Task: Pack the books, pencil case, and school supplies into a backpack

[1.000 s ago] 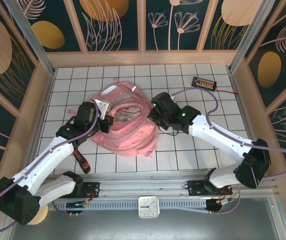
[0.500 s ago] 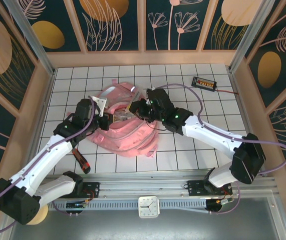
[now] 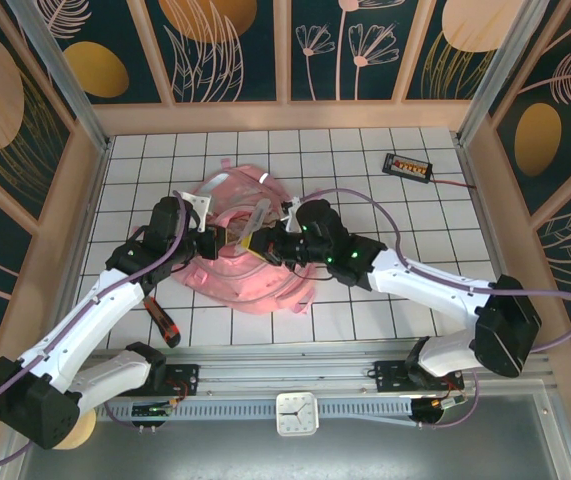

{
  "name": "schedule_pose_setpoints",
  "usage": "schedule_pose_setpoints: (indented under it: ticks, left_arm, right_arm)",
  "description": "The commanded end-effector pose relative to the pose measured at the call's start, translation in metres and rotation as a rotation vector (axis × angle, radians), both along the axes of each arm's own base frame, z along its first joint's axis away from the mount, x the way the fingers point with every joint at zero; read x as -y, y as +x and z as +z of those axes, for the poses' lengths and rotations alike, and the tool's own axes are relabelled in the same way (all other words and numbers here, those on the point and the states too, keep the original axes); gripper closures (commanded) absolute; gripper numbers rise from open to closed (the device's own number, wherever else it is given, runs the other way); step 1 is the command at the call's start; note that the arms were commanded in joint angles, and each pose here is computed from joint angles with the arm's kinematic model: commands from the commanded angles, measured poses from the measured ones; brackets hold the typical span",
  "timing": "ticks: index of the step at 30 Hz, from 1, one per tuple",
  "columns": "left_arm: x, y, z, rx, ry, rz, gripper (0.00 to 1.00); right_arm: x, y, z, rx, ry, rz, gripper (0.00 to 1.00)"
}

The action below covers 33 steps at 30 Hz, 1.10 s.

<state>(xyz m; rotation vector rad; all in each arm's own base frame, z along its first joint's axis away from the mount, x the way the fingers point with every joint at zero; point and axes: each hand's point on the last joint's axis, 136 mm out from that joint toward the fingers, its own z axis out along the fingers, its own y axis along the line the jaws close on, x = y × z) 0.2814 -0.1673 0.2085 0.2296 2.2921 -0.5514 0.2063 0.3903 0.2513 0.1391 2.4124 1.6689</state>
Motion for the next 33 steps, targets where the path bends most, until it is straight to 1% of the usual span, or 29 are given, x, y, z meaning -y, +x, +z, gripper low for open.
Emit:
schedule_pose_setpoints:
  ticks: [1, 7, 9, 12, 15, 17, 18, 19, 20, 22, 23, 25, 26, 27, 29, 31, 33]
  left_arm:
    - [0.022, 0.008, 0.092, 0.242, -0.209, -0.057, 1.00]
    - [0.019, 0.000, 0.092, 0.240, -0.207, -0.063, 1.00]
    - [0.019, 0.000, 0.096, 0.247, -0.212, -0.066, 1.00]
    - [0.021, -0.001, 0.098, 0.244, -0.229, -0.072, 1.00]
    - [0.023, 0.000, 0.094, 0.231, -0.233, -0.070, 1.00]
    - [0.022, 0.001, 0.094, 0.234, -0.229, -0.065, 1.00]
    - [0.021, 0.002, 0.093, 0.235, -0.225, -0.062, 1.00]
    - [0.021, 0.003, 0.092, 0.234, -0.221, -0.060, 1.00]
    - [0.021, 0.003, 0.090, 0.231, -0.217, -0.060, 1.00]
    - [0.022, 0.005, 0.086, 0.223, -0.210, -0.060, 1.00]
    - [0.023, 0.005, 0.084, 0.221, -0.209, -0.062, 1.00]
    - [0.022, 0.006, 0.082, 0.224, -0.204, -0.062, 1.00]
    - [0.022, 0.006, 0.082, 0.227, -0.201, -0.062, 1.00]
    - [0.022, 0.006, 0.079, 0.224, -0.197, -0.063, 1.00]
    - [0.022, 0.006, 0.077, 0.222, -0.187, -0.066, 1.00]
    - [0.021, 0.005, 0.076, 0.223, -0.184, -0.069, 1.00]
    - [0.022, 0.005, 0.076, 0.222, -0.184, -0.074, 1.00]
  right_arm:
    - [-0.007, 0.004, -0.009, -0.027, 0.047, 0.060, 1.00]
    - [-0.015, 0.029, -0.020, -0.031, 0.059, 0.085, 1.00]
    - [-0.017, 0.034, -0.030, -0.025, 0.019, 0.086, 1.00]
    - [-0.016, 0.052, -0.050, -0.029, -0.025, 0.064, 1.00]
    - [-0.027, 0.064, -0.052, -0.031, -0.009, 0.095, 1.00]
    - [-0.032, 0.064, -0.046, -0.016, -0.008, 0.127, 0.99]
    - [-0.033, 0.060, -0.040, 0.000, -0.004, 0.142, 0.95]
    - [-0.032, 0.056, -0.032, 0.025, -0.003, 0.149, 0.88]
    - [-0.029, 0.053, -0.024, 0.046, -0.007, 0.145, 0.77]
    - [-0.017, 0.045, -0.001, 0.101, -0.015, 0.129, 0.45]
    - [-0.010, 0.041, 0.006, 0.121, -0.022, 0.120, 0.33]
    - [0.008, 0.034, 0.020, 0.161, -0.039, 0.085, 0.16]
    - [0.017, 0.032, 0.023, 0.168, -0.043, 0.067, 0.11]
    - [0.027, 0.029, 0.021, 0.161, -0.053, 0.051, 0.09]
    - [0.045, 0.025, 0.009, 0.116, -0.086, 0.021, 0.09]
    - [0.062, 0.024, -0.015, 0.056, -0.177, -0.019, 0.10]
    - [0.073, 0.026, -0.033, 0.030, -0.255, -0.046, 0.13]
